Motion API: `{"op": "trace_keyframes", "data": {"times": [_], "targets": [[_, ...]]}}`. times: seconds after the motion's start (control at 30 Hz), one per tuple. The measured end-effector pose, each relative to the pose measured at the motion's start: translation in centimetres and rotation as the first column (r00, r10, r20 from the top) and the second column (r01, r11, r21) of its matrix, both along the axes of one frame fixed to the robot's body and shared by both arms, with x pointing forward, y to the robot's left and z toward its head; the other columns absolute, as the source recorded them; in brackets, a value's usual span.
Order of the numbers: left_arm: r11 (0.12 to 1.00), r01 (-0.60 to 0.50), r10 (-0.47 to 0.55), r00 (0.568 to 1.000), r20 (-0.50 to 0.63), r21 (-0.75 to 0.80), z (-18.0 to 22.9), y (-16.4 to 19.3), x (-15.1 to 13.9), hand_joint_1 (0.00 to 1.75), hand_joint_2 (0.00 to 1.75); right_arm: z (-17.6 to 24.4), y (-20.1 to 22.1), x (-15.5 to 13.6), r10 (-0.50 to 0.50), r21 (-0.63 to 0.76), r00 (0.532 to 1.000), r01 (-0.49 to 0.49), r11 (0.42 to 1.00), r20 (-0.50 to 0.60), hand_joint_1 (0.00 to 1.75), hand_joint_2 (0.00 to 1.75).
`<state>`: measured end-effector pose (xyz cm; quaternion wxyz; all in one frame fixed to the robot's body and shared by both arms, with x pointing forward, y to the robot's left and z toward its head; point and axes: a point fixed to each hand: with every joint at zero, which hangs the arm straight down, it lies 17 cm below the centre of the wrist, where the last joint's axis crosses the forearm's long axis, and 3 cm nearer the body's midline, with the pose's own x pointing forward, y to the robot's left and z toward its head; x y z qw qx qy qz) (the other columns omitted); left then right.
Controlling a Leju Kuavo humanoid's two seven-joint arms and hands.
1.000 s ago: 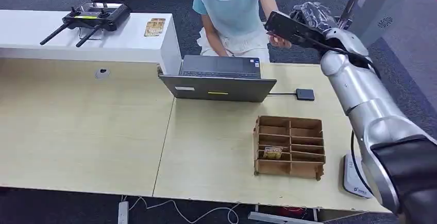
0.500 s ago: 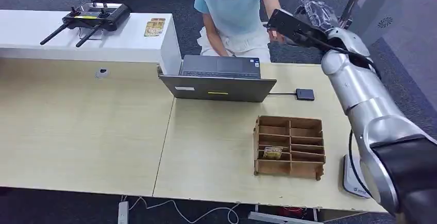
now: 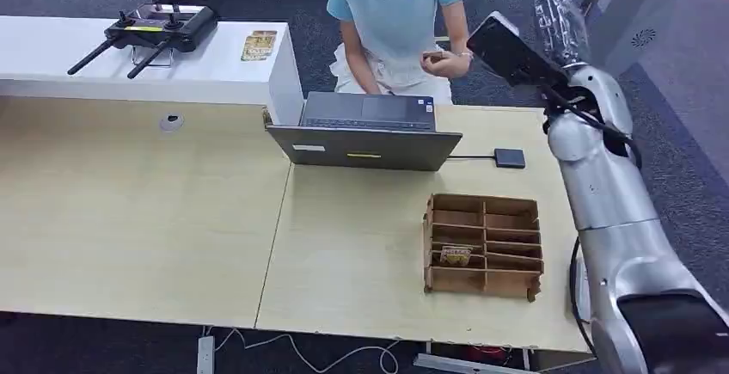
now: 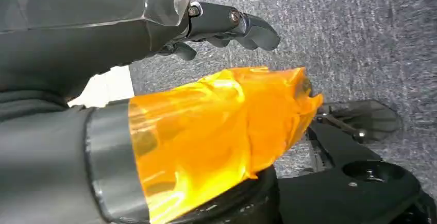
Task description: Pass the card to the sensor for recognition and then transmit it.
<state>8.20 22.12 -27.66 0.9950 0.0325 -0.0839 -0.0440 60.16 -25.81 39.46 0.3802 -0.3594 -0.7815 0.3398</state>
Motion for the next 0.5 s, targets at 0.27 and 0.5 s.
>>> {"op": "trace_keyframes", "data": {"times": [0.27, 0.5], "targets": [[1.0, -0.018, 0.018, 1.0, -0.006, 0.001, 0.0, -0.2, -0.3, 0.0, 0.0, -2.0, -1.5, -6.3, 0.14, 0.26, 0.989, -0.146, 0.954, 0.042, 0.0, 1.75], [0.998, -0.059, 0.059, 0.998, -0.008, 0.002, 0.0, -0.5, -0.3, 0.0, 0.0, -7.2, -5.7, -13.9, 0.231, 0.631, 0.972, -0.198, 0.75, 0.031, 0.0, 1.75]]}}
